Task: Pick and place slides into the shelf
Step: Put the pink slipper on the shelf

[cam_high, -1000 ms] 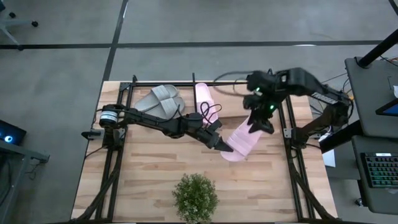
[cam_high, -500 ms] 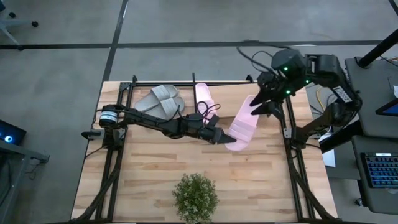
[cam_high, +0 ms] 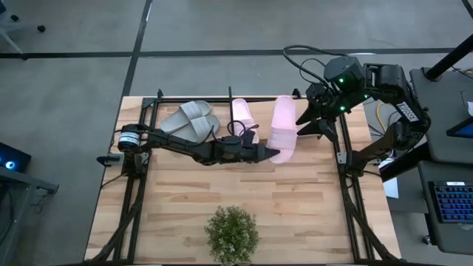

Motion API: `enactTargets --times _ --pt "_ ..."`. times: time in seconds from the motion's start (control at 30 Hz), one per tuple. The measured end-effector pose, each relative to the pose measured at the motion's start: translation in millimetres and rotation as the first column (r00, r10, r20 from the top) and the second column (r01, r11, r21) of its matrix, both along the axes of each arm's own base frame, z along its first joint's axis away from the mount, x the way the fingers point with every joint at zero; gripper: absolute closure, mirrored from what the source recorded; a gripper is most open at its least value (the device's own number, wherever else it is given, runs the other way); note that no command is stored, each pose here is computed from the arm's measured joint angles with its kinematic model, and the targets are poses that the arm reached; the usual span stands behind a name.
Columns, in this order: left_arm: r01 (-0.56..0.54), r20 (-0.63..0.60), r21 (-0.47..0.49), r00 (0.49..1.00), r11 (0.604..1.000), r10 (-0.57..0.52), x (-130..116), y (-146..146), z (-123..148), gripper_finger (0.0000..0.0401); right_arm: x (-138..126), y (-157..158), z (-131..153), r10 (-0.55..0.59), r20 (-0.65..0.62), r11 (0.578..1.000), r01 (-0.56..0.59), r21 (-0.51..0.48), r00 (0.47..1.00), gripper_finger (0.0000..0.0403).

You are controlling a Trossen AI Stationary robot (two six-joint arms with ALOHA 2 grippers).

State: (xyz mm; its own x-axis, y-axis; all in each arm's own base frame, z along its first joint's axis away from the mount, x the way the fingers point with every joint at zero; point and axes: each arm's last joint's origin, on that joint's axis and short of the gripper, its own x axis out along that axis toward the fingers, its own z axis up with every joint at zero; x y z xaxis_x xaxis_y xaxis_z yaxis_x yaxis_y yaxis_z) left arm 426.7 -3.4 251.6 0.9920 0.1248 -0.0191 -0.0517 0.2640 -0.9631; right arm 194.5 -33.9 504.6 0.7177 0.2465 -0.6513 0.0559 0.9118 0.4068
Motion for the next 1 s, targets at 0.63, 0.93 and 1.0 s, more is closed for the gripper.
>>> enactTargets --times 0.63,0.93,1.0 --pt "-0.184 0.066 -0.131 0.979 0.974 0.194 15.4 2.4 -34.9 0.0376 19.4 15.3 2.0 0.059 0.081 0.998 -0.061 0.017 0.995 0.0197" --pt "-0.242 0.059 -0.163 0.965 0.956 0.255 20.8 3.7 -53.7 0.0376 23.0 26.0 3.2 0.082 0.099 0.996 -0.086 0.035 0.992 0.0197" --pt "-0.254 0.048 -0.160 0.963 0.954 0.264 20.7 3.8 -54.9 0.0376 23.6 28.6 2.6 0.074 0.093 0.997 -0.076 0.025 0.993 0.0197"
